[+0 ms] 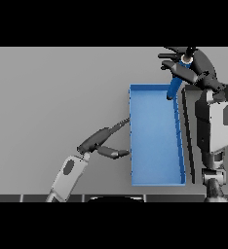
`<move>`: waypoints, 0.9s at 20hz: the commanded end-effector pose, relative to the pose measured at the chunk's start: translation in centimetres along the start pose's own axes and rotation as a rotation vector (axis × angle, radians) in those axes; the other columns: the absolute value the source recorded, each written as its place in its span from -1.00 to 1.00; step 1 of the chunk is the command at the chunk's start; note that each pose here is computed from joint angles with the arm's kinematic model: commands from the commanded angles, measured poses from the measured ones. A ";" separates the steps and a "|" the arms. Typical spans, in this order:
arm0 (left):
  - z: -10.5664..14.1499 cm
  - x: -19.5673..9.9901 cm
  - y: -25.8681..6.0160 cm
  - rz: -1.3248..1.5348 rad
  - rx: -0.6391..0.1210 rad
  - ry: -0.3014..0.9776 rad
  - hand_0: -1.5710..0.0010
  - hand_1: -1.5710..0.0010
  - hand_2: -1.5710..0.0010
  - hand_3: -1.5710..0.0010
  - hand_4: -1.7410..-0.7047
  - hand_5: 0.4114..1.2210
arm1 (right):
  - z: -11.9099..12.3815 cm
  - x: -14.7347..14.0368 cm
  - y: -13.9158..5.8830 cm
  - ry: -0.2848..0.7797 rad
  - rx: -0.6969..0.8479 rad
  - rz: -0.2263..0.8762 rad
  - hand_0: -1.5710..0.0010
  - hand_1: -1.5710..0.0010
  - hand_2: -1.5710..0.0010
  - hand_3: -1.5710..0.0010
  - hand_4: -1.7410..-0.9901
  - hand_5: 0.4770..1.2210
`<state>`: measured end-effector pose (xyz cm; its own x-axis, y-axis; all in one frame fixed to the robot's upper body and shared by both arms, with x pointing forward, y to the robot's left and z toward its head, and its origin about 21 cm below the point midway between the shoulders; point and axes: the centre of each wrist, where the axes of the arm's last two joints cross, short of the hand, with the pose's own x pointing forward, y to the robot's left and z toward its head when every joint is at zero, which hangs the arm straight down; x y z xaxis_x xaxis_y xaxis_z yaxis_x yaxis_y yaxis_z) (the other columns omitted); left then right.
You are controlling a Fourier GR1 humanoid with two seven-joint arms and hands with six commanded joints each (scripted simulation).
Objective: Pick up the blue pipe and place it into the blue bin.
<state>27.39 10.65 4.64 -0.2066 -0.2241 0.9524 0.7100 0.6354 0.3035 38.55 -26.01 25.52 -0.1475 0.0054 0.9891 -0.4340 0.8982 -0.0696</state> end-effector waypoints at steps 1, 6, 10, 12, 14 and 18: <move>0.3 -0.2 -0.3 0.008 -0.002 -0.007 1.00 1.00 1.00 1.00 0.68 -0.98 | 0.7 -1.1 -0.2 0.028 -0.014 -0.003 -1.00 -1.00 -1.00 -1.00 -1.00 1.00; 0.8 0.0 -0.1 0.021 0.003 -0.006 1.00 1.00 1.00 1.00 0.66 -0.96 | 3.8 -5.6 0.1 0.213 -0.108 -0.047 -1.00 -1.00 -1.00 -1.00 -1.00 1.00; 0.6 0.0 -0.5 0.026 -0.001 0.005 1.00 1.00 1.00 1.00 0.65 -0.97 | 5.6 -8.8 0.7 0.359 -0.216 -0.010 -1.00 -1.00 -1.00 -0.92 -1.00 1.00; 0.9 -0.1 -0.5 0.018 0.006 0.000 1.00 1.00 1.00 1.00 0.65 -0.98 | 5.9 -10.1 1.3 0.424 -0.248 -0.005 -1.00 -1.00 -1.00 -0.60 -1.00 1.00; 1.0 0.1 -0.4 0.019 0.001 0.000 1.00 1.00 1.00 1.00 0.65 -0.98 | 6.3 -10.9 1.4 0.480 -0.270 0.029 -1.00 -1.00 -1.00 -0.30 -1.00 1.00; 1.0 0.2 -0.5 0.013 0.002 -0.004 1.00 1.00 1.00 1.00 0.66 -0.97 | 6.0 -12.6 2.0 0.599 -0.313 0.073 -0.49 -0.36 -0.36 0.20 -0.60 1.00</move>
<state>26.35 11.03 4.71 -0.2007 -0.2117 0.9565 0.7120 0.6391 0.2908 34.23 -26.93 12.20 0.3778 0.2341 0.8958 -0.1527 0.9700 -0.1892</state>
